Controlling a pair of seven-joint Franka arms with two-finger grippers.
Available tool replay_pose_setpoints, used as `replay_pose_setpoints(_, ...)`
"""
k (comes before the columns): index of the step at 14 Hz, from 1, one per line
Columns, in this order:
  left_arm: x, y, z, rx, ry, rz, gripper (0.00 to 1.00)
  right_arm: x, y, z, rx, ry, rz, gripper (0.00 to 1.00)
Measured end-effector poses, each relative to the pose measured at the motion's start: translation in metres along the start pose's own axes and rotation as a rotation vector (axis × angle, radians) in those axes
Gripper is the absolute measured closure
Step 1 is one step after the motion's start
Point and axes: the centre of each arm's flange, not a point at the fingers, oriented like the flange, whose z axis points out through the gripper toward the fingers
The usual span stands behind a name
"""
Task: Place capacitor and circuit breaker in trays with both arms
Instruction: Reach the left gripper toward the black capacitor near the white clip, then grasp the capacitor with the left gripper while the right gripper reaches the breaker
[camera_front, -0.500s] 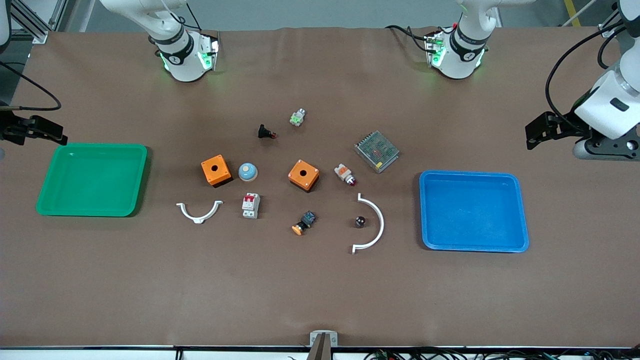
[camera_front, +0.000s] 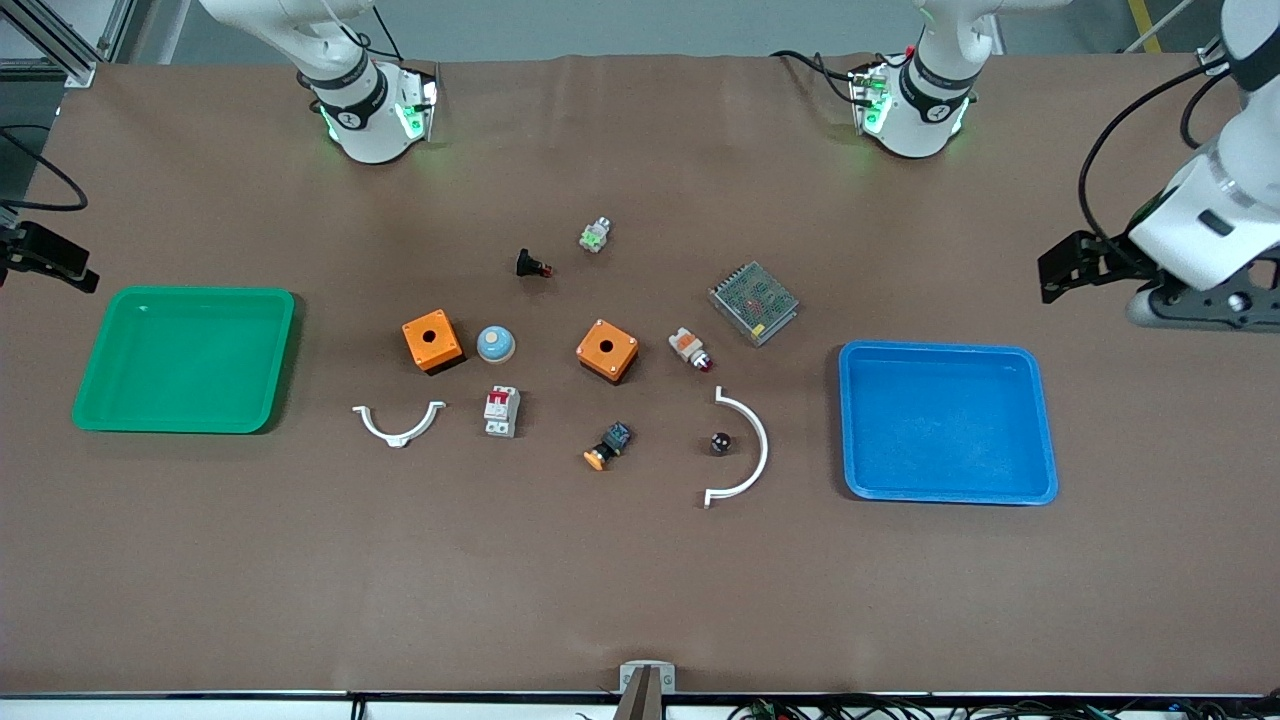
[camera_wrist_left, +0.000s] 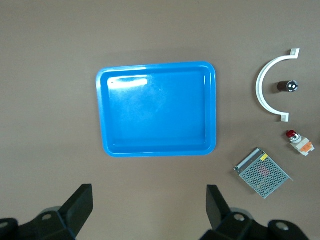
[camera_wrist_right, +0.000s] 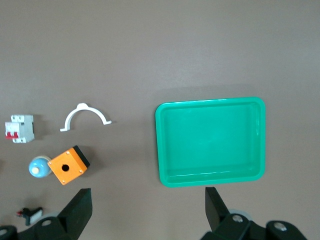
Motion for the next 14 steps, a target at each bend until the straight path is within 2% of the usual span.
replay_pose_setpoints(3,0.043,0.043,0.069,-0.022,0.001,0.03,0.0,0.0,-0.007,-0.001,0.002,0.001,0.016,0.0)
replay_pose_setpoints(7,0.085,0.137,0.167,-0.07,0.046,-0.05,0.0,0.0,-0.015,-0.001,0.025,0.001,0.046,0.0)
replay_pose_setpoints(11,0.093,0.248,0.248,-0.116,0.051,-0.202,0.04,0.0,-0.016,-0.001,0.026,0.001,0.049,0.0)
replay_pose_setpoints(12,0.091,0.27,0.267,-0.123,0.049,-0.216,0.09,0.0,-0.018,-0.001,0.026,-0.001,0.047,0.0)
replay_pose_setpoints(13,0.089,0.284,0.284,-0.125,0.044,-0.22,0.09,0.0,-0.022,0.0,0.027,-0.006,0.04,0.0)
replay_pose_setpoints(14,0.088,0.292,0.301,-0.124,0.037,-0.222,0.16,0.0,-0.031,0.004,0.029,-0.017,0.024,0.0)
